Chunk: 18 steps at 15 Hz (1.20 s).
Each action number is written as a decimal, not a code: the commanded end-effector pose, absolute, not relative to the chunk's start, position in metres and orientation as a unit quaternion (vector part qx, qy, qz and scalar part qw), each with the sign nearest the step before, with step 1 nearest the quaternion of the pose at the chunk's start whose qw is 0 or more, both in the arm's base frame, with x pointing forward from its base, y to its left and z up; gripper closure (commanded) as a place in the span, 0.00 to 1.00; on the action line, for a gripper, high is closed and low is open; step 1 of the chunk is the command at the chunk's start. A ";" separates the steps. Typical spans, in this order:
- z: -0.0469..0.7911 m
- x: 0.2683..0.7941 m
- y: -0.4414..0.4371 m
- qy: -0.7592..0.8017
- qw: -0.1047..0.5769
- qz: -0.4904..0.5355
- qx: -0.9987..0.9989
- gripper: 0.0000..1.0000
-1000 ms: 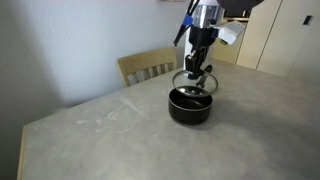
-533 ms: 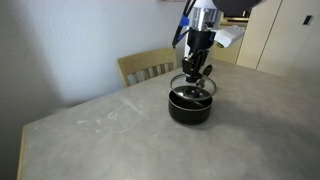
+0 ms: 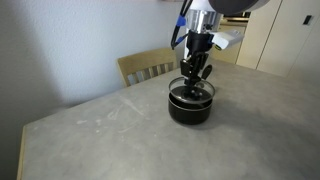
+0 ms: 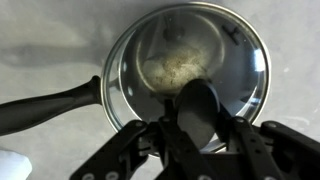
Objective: Cover the pot
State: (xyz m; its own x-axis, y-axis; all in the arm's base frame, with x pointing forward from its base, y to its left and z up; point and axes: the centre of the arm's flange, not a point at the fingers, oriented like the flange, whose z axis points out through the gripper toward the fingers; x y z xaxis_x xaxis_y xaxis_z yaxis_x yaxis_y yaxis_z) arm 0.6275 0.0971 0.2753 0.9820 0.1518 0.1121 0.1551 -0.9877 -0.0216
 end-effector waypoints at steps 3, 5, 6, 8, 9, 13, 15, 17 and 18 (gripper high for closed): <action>0.238 0.650 0.115 -0.072 0.031 -0.044 -0.996 0.85; 0.238 0.651 0.129 -0.074 0.033 -0.046 -0.996 0.85; 0.238 0.651 0.137 -0.075 0.033 -0.046 -0.996 0.85; 0.238 0.649 0.151 -0.072 0.034 -0.045 -0.996 0.85; 0.239 0.656 0.128 -0.072 0.035 -0.042 -0.996 0.85; 0.240 0.656 0.119 -0.064 0.028 -0.031 -0.997 0.85; 0.240 0.655 0.108 -0.057 0.023 -0.025 -0.998 0.85; 0.240 0.655 0.099 -0.051 0.019 -0.018 -0.998 0.85; 0.240 0.656 0.096 -0.049 0.018 -0.010 -0.999 0.85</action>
